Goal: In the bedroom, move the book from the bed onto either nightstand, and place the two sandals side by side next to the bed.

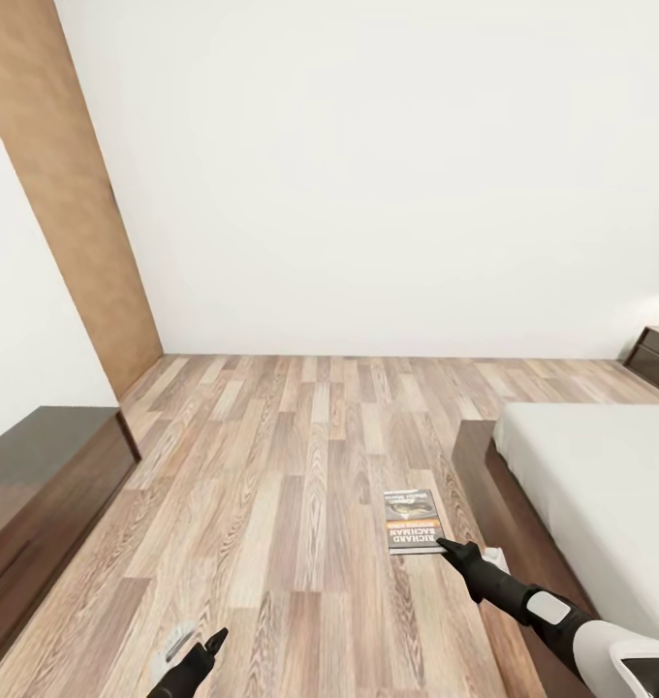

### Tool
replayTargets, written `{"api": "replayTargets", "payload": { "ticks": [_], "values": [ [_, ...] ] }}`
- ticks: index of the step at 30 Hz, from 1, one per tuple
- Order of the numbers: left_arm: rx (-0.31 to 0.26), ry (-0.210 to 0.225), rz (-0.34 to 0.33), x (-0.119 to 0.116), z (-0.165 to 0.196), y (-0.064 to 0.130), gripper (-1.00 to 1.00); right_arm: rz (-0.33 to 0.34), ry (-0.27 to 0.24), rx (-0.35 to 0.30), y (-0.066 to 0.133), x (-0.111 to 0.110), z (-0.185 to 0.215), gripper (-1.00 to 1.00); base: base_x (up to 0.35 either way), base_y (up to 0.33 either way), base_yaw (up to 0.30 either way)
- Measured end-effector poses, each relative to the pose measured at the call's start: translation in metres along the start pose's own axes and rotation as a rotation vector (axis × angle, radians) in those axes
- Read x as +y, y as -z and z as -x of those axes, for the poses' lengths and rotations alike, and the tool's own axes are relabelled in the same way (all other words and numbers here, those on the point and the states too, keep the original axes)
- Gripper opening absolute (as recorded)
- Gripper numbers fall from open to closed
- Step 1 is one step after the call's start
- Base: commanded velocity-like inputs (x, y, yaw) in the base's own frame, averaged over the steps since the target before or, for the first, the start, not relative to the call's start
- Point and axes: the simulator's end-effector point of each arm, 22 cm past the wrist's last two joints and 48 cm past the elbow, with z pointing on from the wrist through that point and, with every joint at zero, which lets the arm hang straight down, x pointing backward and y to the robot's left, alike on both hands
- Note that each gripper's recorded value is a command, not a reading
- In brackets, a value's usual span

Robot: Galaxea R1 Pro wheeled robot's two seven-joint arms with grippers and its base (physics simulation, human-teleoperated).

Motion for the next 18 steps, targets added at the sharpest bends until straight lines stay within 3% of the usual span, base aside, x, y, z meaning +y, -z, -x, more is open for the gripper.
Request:
{"api": "replayTargets", "payload": {
  "ticks": [18],
  "values": [
    [0.000, -0.001, 0.000, 0.0000, -0.0001, 0.0000, 1.00, -0.004, 0.000, 0.000, 0.0000, -0.0010, 0.0000, -1.00, 0.164, 0.000, 0.000]
  ]
}}
